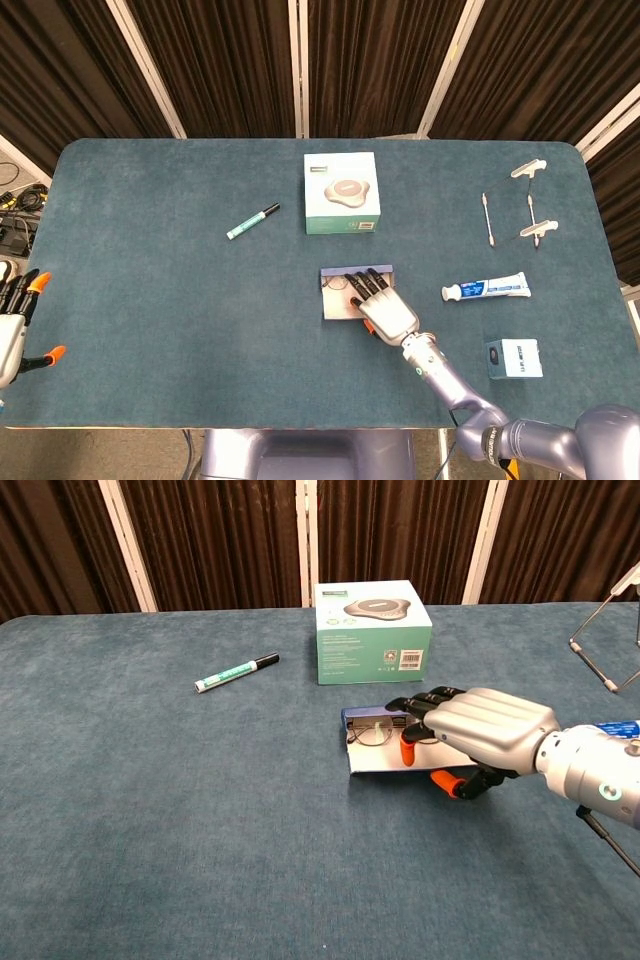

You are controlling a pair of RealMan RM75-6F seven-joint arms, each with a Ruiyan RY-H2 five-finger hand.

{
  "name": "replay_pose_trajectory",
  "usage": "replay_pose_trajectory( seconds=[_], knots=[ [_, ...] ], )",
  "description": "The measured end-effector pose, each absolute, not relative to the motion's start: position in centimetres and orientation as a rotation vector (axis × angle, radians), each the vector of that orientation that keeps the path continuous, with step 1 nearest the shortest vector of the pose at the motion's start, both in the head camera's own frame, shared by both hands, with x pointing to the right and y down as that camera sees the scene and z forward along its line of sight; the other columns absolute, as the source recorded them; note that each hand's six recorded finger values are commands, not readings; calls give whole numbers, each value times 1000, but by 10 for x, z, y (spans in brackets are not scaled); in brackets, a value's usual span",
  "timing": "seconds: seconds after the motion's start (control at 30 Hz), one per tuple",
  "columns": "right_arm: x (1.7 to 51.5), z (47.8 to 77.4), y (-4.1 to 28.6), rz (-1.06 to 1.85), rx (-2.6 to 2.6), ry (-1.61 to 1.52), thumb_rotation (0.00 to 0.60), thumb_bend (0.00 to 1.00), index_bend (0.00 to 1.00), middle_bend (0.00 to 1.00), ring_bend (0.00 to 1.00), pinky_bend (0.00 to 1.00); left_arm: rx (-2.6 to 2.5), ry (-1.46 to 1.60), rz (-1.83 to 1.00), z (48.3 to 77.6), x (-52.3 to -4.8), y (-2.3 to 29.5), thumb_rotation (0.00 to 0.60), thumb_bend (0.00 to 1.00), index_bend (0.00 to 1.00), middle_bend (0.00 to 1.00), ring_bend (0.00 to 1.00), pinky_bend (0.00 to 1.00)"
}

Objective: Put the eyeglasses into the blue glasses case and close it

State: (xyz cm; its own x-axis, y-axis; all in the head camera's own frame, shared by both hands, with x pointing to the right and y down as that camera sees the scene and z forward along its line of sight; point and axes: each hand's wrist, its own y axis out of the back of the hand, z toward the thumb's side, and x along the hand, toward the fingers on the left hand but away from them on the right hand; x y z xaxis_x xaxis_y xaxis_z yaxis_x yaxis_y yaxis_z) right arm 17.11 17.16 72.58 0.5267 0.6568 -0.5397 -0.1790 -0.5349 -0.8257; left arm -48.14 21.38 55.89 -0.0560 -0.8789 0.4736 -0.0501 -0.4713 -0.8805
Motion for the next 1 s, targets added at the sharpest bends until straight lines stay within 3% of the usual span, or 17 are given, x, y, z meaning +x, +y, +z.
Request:
replay_pose_trajectory(
  seconds=[0.4, 1.0],
  knots=[
    [173, 714, 167, 1087, -1842, -455, 600, 480, 614, 88, 0, 0, -1563, 1014, -1596, 558, -481, 214, 600, 0, 0, 0, 0, 0],
    [181, 675, 181, 980, -1819, -329, 600, 481, 630, 90, 0, 0, -1575, 1011, -1575, 554, -476, 216, 600, 0, 0, 0, 0, 0]
  ],
)
